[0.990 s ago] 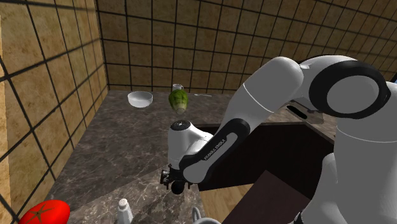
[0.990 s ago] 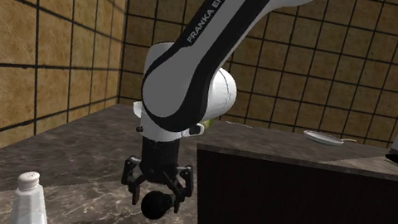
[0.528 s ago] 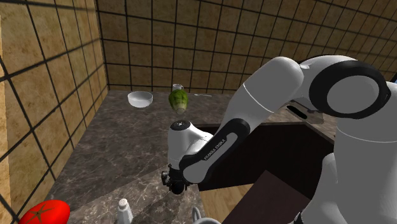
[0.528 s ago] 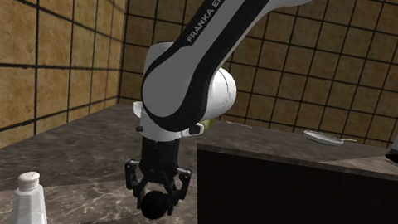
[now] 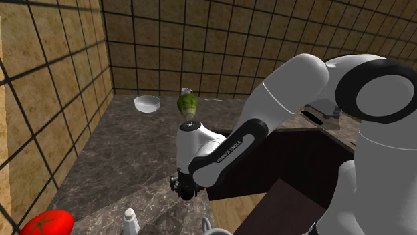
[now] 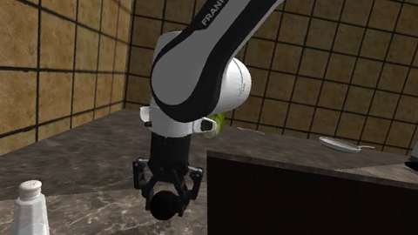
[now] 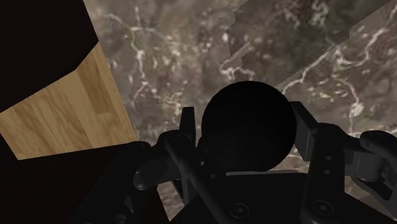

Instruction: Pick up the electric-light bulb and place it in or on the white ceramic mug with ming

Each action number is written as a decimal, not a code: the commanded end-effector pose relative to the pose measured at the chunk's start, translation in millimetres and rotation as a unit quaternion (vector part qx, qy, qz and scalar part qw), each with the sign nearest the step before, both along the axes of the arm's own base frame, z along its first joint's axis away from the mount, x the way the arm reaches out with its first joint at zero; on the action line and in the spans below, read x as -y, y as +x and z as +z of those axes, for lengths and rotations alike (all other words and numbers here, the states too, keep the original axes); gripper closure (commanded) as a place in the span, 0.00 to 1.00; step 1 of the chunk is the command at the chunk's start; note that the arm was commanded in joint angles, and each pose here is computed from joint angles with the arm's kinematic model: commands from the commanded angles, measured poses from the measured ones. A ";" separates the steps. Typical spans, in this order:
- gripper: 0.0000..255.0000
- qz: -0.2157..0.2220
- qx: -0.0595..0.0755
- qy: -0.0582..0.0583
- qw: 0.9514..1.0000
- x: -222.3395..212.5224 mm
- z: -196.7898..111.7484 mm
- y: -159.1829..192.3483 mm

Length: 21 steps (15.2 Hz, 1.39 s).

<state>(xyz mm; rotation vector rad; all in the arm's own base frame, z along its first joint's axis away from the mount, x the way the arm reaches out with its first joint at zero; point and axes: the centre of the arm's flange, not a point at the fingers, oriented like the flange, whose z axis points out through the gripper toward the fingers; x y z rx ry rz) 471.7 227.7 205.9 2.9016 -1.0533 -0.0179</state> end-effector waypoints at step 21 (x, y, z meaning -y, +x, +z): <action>1.00 0.000 0.000 0.000 1.000 -0.4 115.3 0.2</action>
